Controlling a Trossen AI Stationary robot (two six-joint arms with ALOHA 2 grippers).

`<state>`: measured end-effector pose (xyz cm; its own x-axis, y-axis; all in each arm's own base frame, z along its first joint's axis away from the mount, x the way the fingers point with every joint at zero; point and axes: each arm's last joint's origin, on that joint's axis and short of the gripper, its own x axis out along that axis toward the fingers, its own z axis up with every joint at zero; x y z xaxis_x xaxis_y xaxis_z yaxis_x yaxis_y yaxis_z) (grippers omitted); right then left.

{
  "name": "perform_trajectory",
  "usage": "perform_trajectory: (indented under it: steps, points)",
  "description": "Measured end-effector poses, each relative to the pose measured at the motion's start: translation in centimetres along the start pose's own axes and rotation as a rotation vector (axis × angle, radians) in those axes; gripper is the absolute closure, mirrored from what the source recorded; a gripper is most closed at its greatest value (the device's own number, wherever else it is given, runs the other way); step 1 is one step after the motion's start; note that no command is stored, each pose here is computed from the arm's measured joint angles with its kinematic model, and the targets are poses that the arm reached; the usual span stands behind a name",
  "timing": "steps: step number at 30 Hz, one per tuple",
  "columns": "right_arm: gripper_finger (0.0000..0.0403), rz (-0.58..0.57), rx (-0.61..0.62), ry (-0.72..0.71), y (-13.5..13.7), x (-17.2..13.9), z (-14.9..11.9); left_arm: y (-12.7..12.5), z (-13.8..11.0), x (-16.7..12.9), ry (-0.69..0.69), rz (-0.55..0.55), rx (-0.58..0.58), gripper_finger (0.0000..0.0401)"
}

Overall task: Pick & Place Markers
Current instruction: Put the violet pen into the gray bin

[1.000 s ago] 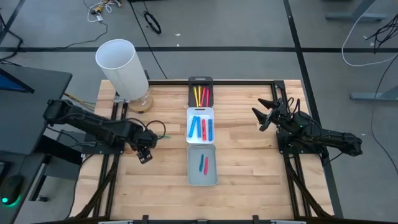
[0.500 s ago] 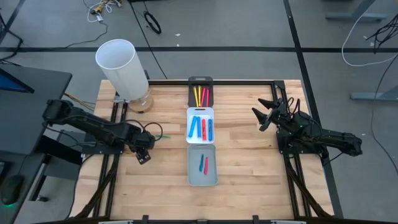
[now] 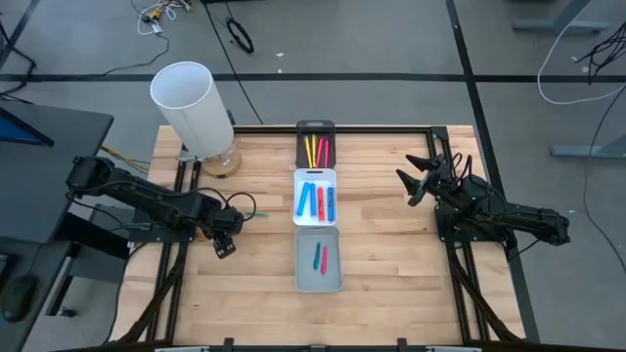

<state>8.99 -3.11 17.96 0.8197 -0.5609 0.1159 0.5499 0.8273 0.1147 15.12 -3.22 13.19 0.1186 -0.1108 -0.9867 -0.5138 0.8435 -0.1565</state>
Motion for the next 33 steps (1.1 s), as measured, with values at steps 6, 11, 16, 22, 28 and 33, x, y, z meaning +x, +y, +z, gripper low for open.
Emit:
perform_trajectory:
  steps: [6,11,16,22,28,33]
  points:
    - [0.0101,0.000,0.000,0.000,0.0,0.0,0.0,0.1,0.0,0.0,-0.002,0.013,0.000,0.0199]
    - [0.0101,0.000,0.000,0.000,0.0,0.0,0.0,0.2,0.0,0.0,-0.013,0.036,-0.006,0.0249]
    - [0.0101,0.000,0.000,0.000,0.0,0.0,0.0,0.3,-0.1,0.1,-0.016,0.057,-0.025,0.0303]
    - [0.0101,0.000,0.000,0.000,0.0,0.0,0.0,0.2,0.0,-0.1,-0.013,0.056,-0.033,0.0366]
    - [0.0101,0.000,0.000,0.000,0.0,0.0,0.0,-0.7,0.8,-1.0,-0.055,0.013,-0.053,0.0367]
    - [0.0101,0.000,0.000,0.000,0.0,0.0,0.0,-1.9,1.9,-2.8,-0.098,-0.016,-0.076,0.0357]
